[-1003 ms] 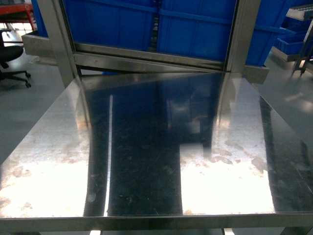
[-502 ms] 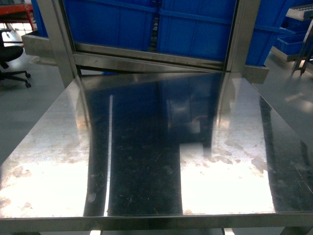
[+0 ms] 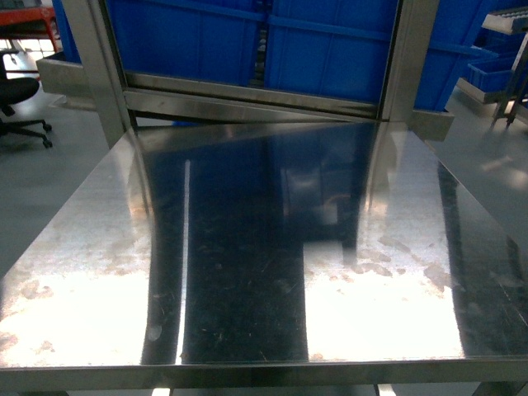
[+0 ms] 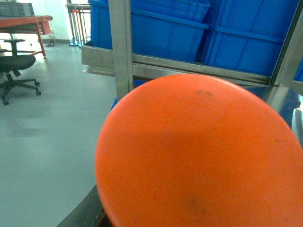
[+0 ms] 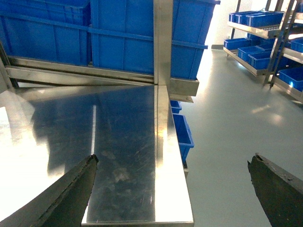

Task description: Pick capacitor and pack into box

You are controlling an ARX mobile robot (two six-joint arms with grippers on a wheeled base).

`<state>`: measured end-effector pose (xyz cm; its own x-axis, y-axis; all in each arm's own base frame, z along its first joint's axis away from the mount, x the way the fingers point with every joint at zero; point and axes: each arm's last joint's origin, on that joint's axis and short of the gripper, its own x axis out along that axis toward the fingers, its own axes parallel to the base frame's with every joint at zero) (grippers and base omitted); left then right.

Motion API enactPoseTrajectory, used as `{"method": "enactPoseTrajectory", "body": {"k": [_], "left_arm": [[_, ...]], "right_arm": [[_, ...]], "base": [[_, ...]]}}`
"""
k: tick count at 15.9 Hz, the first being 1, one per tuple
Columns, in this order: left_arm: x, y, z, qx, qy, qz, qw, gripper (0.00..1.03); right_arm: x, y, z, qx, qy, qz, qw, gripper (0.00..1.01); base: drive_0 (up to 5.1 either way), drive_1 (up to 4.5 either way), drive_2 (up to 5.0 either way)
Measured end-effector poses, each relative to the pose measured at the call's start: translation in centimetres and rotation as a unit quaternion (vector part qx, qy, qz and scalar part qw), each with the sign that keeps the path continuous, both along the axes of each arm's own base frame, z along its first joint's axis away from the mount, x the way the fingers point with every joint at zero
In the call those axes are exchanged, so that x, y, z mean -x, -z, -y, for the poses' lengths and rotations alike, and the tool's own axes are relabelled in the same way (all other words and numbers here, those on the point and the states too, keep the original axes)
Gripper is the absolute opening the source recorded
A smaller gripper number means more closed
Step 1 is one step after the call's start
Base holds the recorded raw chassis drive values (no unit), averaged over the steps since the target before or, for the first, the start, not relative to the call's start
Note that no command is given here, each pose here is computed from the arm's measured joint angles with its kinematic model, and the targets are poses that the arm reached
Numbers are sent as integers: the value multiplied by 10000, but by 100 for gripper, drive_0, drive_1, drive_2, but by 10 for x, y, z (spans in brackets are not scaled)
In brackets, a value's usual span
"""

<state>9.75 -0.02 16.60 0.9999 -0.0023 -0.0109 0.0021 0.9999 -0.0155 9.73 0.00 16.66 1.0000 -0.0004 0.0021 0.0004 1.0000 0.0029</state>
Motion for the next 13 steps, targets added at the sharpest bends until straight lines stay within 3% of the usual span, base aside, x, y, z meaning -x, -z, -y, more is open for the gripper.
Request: {"method": "enactPoseTrajectory", "body": {"k": [13], "left_arm": [[0,-1,0,0,-2,38,10000,44]], "right_arm": [[0,0,0,2,0,-4,10000,98]], "base": [[0,0,0]]}}
